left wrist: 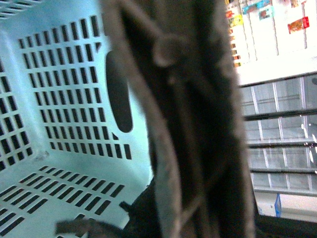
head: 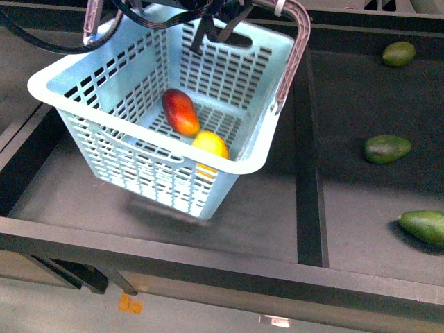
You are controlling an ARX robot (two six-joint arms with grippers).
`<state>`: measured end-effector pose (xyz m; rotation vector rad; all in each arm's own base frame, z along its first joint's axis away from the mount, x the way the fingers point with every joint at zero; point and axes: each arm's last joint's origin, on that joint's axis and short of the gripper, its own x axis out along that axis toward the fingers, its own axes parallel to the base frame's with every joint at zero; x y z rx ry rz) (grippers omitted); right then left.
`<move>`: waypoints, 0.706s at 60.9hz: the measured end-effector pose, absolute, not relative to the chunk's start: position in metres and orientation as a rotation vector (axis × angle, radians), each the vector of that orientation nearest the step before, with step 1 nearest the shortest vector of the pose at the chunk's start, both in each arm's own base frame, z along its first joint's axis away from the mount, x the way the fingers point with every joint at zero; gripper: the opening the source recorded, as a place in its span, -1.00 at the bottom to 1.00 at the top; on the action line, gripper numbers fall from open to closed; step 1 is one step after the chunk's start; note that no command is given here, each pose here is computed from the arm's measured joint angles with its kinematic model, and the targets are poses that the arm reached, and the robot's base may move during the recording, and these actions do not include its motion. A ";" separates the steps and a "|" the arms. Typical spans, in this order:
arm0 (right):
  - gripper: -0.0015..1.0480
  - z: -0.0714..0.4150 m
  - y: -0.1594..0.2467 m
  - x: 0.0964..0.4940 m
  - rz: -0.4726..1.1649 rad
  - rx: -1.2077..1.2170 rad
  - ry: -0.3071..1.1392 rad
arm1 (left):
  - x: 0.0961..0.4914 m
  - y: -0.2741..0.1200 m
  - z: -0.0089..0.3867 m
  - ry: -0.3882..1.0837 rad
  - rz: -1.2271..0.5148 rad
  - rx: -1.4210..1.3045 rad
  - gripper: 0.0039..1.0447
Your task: Pick lemon and mango into basket
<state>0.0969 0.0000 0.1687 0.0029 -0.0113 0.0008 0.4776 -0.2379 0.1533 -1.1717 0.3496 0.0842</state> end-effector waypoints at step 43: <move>0.83 0.169 0.000 0.097 0.000 0.003 -0.011 | 0.483 -0.175 0.131 0.345 0.232 -1.231 -0.84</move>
